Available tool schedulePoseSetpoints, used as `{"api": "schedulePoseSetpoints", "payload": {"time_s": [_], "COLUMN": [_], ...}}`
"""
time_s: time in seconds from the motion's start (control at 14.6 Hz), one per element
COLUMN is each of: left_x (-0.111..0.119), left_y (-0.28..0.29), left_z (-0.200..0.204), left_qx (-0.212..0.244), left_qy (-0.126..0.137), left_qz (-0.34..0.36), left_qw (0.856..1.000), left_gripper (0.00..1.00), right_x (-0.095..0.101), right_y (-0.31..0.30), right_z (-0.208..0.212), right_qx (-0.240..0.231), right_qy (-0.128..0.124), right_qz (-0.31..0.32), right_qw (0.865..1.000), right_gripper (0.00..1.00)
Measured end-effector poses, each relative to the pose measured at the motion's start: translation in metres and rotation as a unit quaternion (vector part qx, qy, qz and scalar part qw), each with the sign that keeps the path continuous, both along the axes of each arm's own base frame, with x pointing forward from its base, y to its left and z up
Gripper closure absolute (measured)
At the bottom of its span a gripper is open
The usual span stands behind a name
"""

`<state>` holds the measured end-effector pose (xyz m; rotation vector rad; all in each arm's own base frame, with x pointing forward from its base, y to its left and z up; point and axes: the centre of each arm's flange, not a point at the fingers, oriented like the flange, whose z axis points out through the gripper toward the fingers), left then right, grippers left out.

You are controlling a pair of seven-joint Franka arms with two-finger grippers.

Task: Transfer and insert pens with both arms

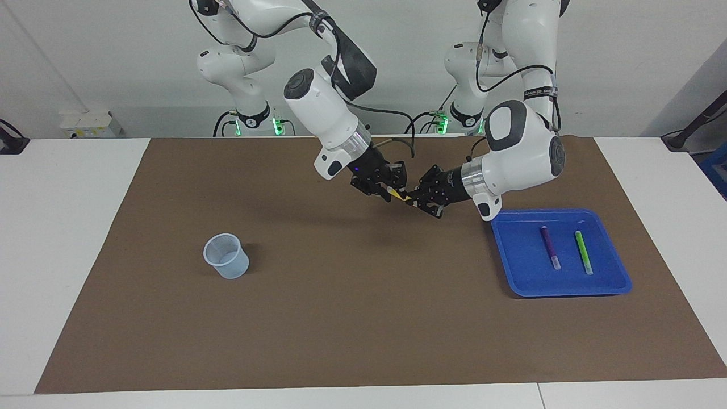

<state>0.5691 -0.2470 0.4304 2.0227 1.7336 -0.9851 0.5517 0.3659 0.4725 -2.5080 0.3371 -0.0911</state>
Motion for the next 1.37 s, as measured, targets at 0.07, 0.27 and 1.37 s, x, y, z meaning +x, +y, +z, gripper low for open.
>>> {"api": "schedulePoseSetpoints", "payload": {"time_s": [0.07,0.27,1.37], "left_x": [-0.0004,-0.0005,0.0011], "left_y": [-0.0008,-0.0009,0.0031], "left_z": [0.0,-0.0001,-0.0007], "left_qx": [0.0,0.0,0.001], "left_qy": [0.0,0.0,0.0], "left_qz": [0.0,-0.001,0.004], "left_qw": [1.0,1.0,1.0], "left_gripper": [0.84,0.84,0.84], "right_x": [-0.0001,0.0001,-0.0001], "right_y": [0.0002,-0.0001,0.0017], "right_z": [0.0,0.0002,0.003], "right_qx": [0.0,0.0,-0.002], "right_qy": [0.0,0.0,-0.005], "right_qz": [0.0,0.0,0.003], "right_qw": [1.0,1.0,1.0], "right_gripper": [0.85,0.99,0.39]}}
